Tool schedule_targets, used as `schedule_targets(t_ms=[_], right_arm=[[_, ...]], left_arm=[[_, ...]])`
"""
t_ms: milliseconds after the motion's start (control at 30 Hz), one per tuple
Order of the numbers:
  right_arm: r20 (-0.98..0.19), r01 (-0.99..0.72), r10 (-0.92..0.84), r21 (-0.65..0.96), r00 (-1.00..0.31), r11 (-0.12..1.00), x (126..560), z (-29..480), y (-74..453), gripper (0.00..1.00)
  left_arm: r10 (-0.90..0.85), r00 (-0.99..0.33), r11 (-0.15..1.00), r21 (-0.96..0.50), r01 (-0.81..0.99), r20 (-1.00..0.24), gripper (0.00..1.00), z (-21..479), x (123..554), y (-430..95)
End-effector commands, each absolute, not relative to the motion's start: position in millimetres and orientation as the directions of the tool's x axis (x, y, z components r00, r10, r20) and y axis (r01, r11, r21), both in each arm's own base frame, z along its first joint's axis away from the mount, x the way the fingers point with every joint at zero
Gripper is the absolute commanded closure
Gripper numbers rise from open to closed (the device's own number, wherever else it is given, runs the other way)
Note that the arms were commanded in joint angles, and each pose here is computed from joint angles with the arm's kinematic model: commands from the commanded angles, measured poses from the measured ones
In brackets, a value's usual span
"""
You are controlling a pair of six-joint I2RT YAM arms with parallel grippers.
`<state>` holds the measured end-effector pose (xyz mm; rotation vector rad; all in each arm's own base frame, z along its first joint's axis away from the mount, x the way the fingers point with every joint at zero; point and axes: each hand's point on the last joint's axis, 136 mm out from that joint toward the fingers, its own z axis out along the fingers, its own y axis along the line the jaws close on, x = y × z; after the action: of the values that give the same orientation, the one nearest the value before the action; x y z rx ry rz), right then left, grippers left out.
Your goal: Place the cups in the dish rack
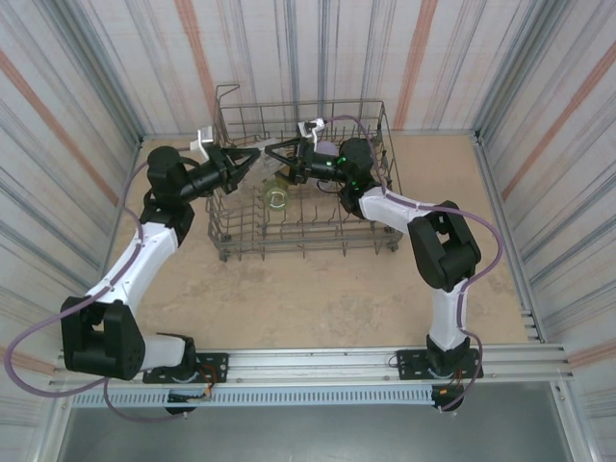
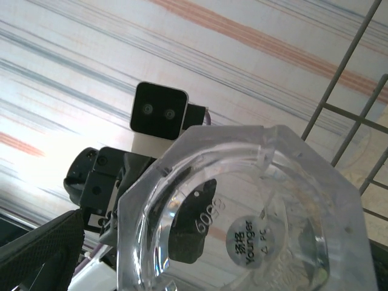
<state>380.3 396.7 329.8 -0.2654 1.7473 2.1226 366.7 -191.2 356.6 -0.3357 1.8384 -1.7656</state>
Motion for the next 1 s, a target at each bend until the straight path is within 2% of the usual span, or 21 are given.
schedule_targets(t_ms=[0,400,500,600,633,700,800,967], right_arm=[[-0.411,-0.447,0.197,0.871,-0.890,-0.204,379.7,352.1,395.2,0.04],[-0.386,-0.453,0.325,0.876,-0.863,-0.164,396.7,347.3,372.8,0.26],[-0.399,-0.469,0.337,0.869,-0.853,-0.158,396.4,351.1,369.7,0.36],[-0.421,-0.483,0.331,0.865,-0.845,-0.133,394.6,351.4,370.7,0.42],[-0.428,-0.486,0.327,0.866,-0.843,-0.120,394.2,350.3,371.5,0.43],[-0.445,-0.496,0.316,0.863,-0.838,-0.100,391.2,350.0,373.6,0.44],[-0.467,-0.510,0.303,0.856,-0.831,-0.079,388.1,349.6,375.7,0.44],[-0.488,-0.516,0.277,0.856,-0.827,-0.033,386.8,343.0,380.7,0.46]], left_arm=[[-0.511,-0.826,0.074,-0.969,0.235,-0.239,1.00,362.6,360.9,-200.4],[-0.491,-0.839,0.098,-0.972,0.215,-0.235,1.00,353.2,355.0,-201.9],[-0.483,-0.843,0.106,-0.972,0.211,-0.236,1.00,351.5,353.4,-202.0],[-0.479,-0.844,0.126,-0.970,0.206,-0.241,0.86,348.1,352.1,-201.3],[-0.478,-0.843,0.134,-0.969,0.208,-0.247,0.86,347.8,351.3,-200.8],[-0.483,-0.836,0.152,-0.966,0.211,-0.259,0.83,347.2,350.3,-198.5],[-0.491,-0.825,0.191,-0.959,0.211,-0.279,0.69,345.8,348.9,-192.1],[-0.510,-0.802,0.243,-0.947,0.212,-0.310,0.52,345.3,347.0,-176.3]])
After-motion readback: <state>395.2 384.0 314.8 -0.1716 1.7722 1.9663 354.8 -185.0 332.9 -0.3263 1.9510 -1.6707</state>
